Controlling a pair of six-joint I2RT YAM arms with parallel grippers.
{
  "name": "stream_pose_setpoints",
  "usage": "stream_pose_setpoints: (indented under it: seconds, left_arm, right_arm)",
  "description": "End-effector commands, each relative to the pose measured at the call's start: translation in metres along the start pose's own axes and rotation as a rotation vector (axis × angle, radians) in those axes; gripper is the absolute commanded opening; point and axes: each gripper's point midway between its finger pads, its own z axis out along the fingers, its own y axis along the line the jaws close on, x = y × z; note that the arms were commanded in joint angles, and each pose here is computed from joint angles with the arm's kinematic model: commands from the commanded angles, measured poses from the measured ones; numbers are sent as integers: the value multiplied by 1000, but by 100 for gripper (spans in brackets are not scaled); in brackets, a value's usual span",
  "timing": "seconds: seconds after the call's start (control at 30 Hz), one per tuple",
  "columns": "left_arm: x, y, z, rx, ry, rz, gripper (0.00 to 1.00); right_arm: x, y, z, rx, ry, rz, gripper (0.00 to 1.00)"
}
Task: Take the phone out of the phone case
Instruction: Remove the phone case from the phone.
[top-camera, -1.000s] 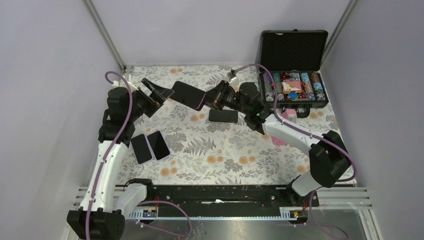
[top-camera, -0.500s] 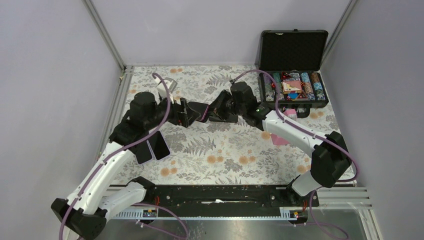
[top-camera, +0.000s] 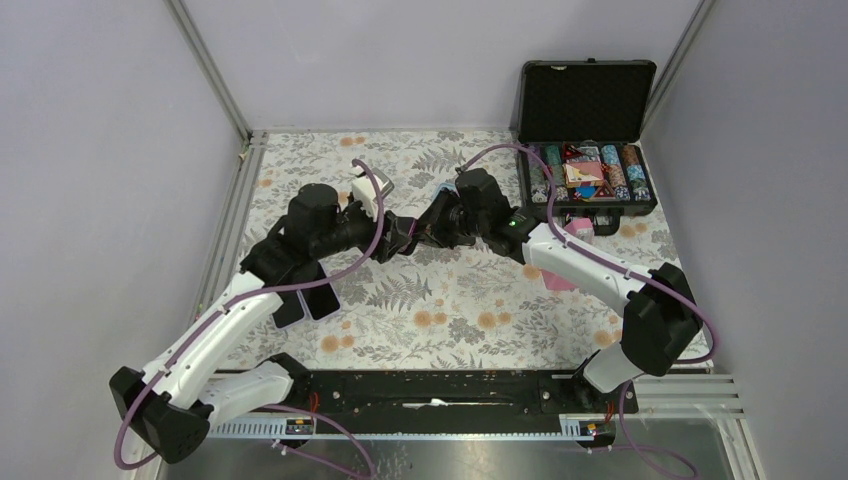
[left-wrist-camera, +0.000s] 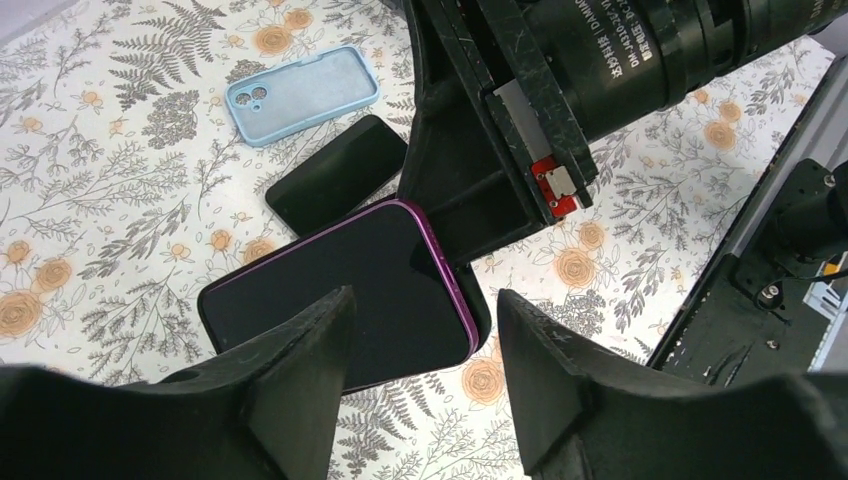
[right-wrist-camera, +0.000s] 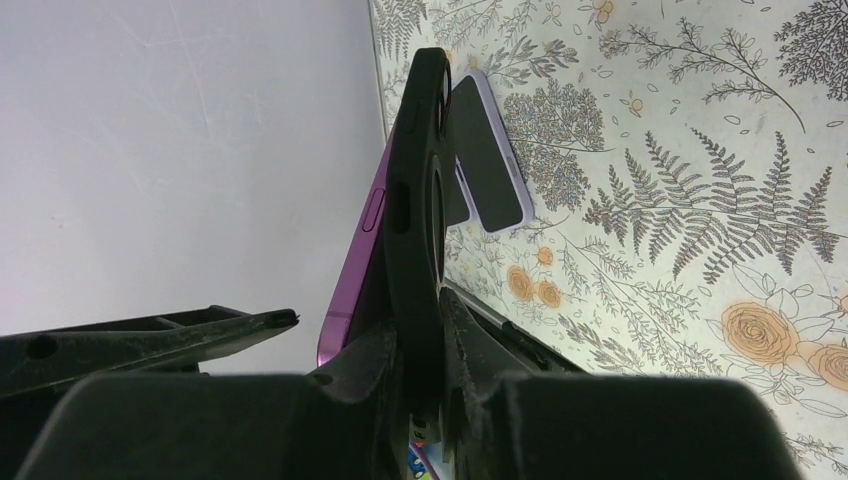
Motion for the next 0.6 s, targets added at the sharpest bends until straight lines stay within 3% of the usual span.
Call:
stream_pose_setpoints:
  seconds: [0.0, 0.1, 0.3, 0.43, 0.57]
  left_arm:
    - [-8, 1, 7, 3, -46, 90, 52]
    - [-2, 2, 12, -17, -35, 119, 50]
    - [5, 2, 21, -28, 7, 67, 57]
    - [11, 27, 23, -186, 26, 69, 45]
    - [5, 32, 18, -222, 4, 89, 36]
  right_arm:
    - [-7, 39, -10, -108, -41, -32, 0]
    - [-7, 39, -10, -109, -40, -23, 0]
    - [-6, 38, -8, -107, -40, -18, 0]
    - [-7, 36, -8, -101, -44, -16, 0]
    - [-6, 32, -8, -90, -44, -16, 0]
